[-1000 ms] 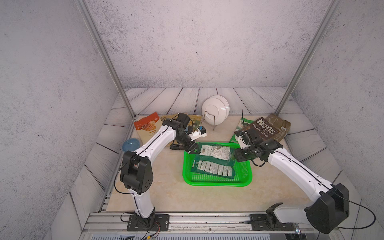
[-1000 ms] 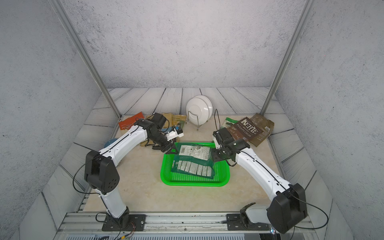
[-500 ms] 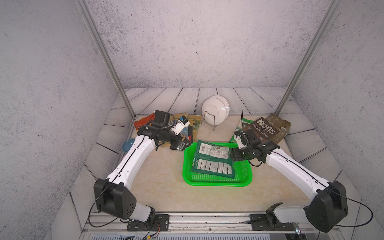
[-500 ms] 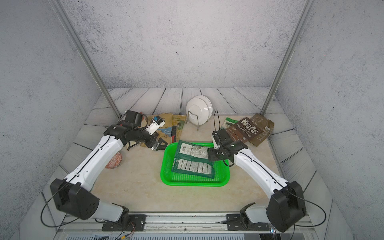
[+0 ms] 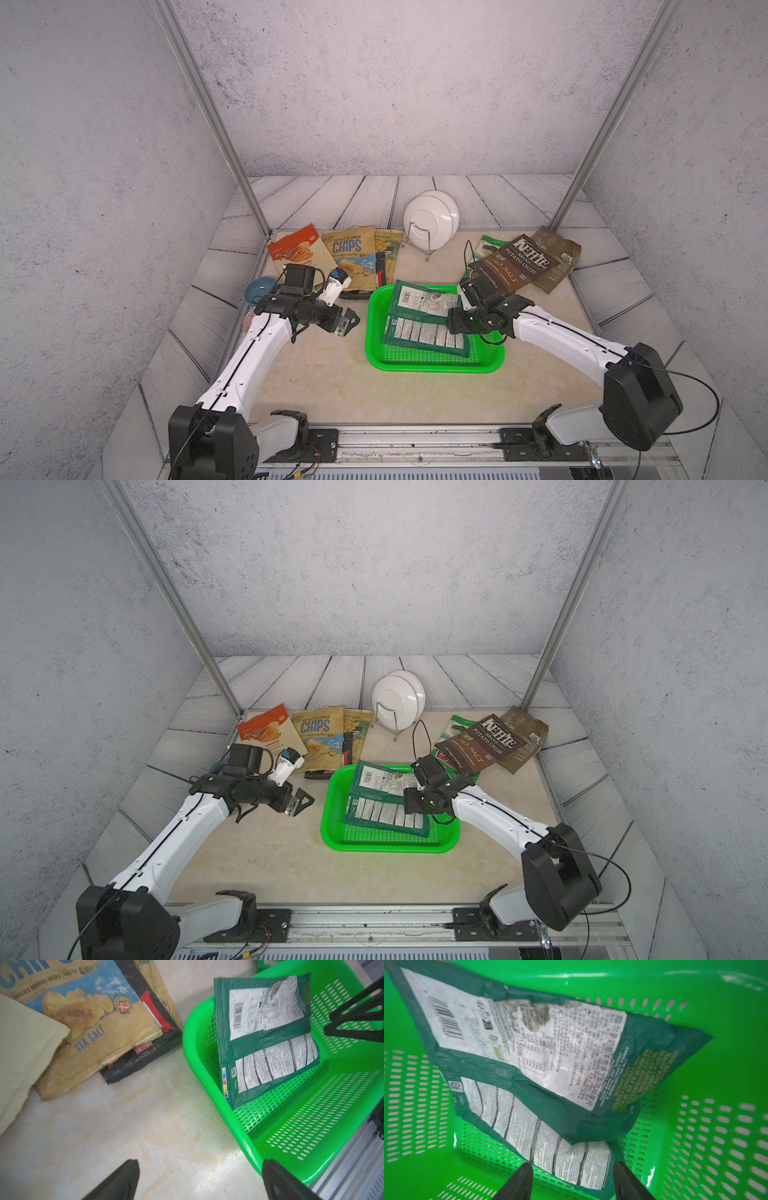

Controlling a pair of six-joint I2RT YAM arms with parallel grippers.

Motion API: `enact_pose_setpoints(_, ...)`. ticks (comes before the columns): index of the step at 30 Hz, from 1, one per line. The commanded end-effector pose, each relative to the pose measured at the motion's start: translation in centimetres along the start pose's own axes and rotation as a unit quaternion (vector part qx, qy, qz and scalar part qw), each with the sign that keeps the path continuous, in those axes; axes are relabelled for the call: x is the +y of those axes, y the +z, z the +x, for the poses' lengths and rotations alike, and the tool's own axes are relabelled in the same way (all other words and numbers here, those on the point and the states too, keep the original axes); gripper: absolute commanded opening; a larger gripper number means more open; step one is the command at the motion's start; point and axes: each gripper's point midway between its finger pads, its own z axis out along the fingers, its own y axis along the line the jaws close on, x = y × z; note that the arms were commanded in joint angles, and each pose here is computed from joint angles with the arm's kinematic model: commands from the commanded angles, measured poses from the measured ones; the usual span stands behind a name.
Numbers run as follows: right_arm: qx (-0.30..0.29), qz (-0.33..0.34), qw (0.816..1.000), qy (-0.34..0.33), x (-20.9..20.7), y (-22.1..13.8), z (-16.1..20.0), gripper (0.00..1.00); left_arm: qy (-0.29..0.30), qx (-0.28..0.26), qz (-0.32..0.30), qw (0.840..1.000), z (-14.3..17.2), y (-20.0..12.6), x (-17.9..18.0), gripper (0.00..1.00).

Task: Put the potato chips into the basket
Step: Place the potato chip in the basket.

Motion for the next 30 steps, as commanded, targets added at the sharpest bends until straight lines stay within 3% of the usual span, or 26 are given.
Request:
enact_pose_setpoints(1, -0.014, 0.011, 1.000, 0.008, 0.1, 1.2, -1.2, 0.62, 0.006, -0.004, -0.023, 1.000, 0.1, -0.5, 0.5, 0.99)
enact_pose_setpoints(9, 0.007, 0.032, 0.999, 0.001, -0.6, 3.7, -0.7, 0.50, -0.003, 0.010, -0.029, 1.000, 0.6, 0.4, 1.2, 0.99)
enact_pose_setpoints(13, 0.013, 0.041, 0.999, -0.003, -0.9, 4.4, -0.5, 0.39, -0.018, 0.022, -0.058, 0.998, 0.5, -0.2, 2.5, 0.99)
enact_pose_setpoints(16, 0.011, 0.045, 0.999, -0.008, -0.9, 4.4, -0.5, 0.27, -0.023, 0.024, -0.063, 0.997, 0.3, -1.1, 2.6, 0.99)
enact_pose_setpoints(23, 0.010, 0.047, 0.999, -0.022, -0.9, 3.4, -0.4, 0.09, -0.034, 0.031, -0.064, 0.997, 0.4, -4.0, 1.2, 0.99)
enact_pose_setpoints(30, 0.006, 0.033, 0.999, -0.031, -0.4, 1.9, 0.1, 0.00, -0.045, 0.026, -0.043, 0.998, 1.6, -2.6, 0.7, 0.99)
